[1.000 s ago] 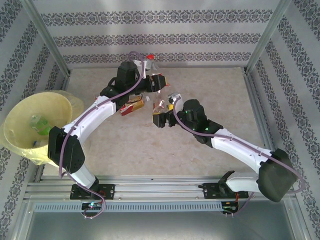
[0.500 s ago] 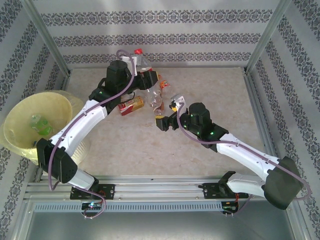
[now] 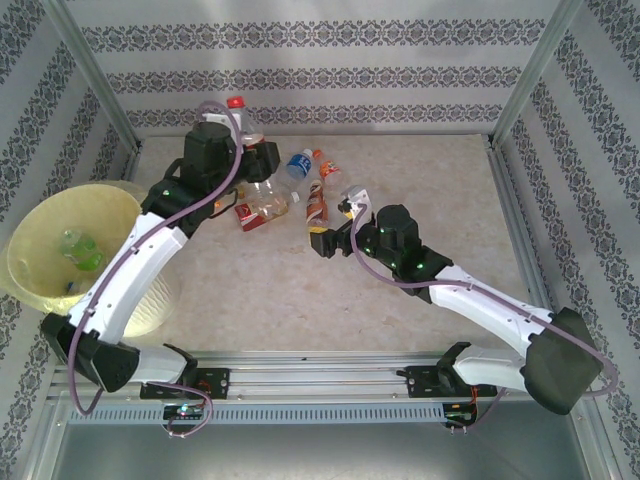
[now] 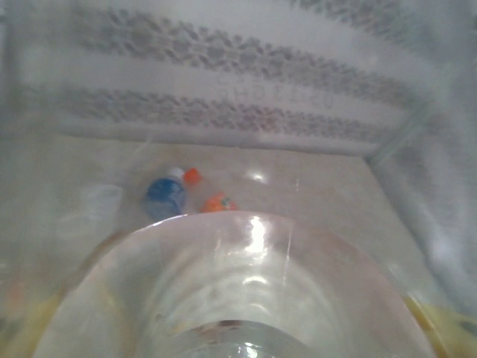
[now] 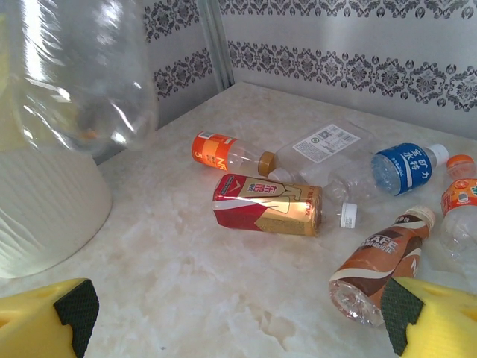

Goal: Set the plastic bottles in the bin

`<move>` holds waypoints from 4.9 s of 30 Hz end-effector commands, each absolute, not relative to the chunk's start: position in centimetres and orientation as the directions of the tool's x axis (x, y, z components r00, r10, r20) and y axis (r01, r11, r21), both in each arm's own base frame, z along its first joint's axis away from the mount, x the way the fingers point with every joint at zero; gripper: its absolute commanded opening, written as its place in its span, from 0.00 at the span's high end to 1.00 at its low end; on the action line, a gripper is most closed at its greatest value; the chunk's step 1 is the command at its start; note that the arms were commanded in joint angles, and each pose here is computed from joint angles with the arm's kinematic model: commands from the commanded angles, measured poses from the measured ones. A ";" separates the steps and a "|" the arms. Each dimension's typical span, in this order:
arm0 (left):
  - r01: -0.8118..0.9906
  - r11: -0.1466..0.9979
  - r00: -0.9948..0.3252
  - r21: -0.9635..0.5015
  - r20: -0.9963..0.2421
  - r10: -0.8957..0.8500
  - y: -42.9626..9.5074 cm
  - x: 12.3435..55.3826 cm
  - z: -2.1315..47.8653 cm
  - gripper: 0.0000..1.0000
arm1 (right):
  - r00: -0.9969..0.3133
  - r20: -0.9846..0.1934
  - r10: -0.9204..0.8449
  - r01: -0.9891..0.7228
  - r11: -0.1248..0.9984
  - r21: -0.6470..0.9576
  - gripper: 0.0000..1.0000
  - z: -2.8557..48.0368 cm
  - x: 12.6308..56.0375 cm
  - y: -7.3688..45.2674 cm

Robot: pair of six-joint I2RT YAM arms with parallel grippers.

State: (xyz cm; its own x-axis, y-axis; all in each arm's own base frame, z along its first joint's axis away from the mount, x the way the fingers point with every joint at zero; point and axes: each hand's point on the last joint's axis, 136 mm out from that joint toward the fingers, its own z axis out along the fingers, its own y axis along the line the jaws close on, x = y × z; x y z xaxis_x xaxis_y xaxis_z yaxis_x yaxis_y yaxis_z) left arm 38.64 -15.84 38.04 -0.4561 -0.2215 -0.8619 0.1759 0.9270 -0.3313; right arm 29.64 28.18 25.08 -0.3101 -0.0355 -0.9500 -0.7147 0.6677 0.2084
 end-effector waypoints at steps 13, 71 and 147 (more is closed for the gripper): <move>-0.253 0.965 -0.277 -0.063 -0.951 -0.135 -2.6 31.3 45.8 0.38 | -0.224 -0.974 0.030 -0.704 0.686 0.183 0.02 28.0 31.6 28.5; -0.600 0.773 -0.438 -0.207 -0.723 -0.534 10.4 27.6 35.7 0.00 | -0.273 -0.956 0.107 -0.598 0.760 0.255 0.02 27.5 33.3 27.0; 0.646 0.750 -0.736 0.143 -0.142 0.661 -13.3 45.4 4.5 0.30 | -0.354 -0.900 0.256 -0.169 0.928 0.331 0.02 25.3 32.1 13.4</move>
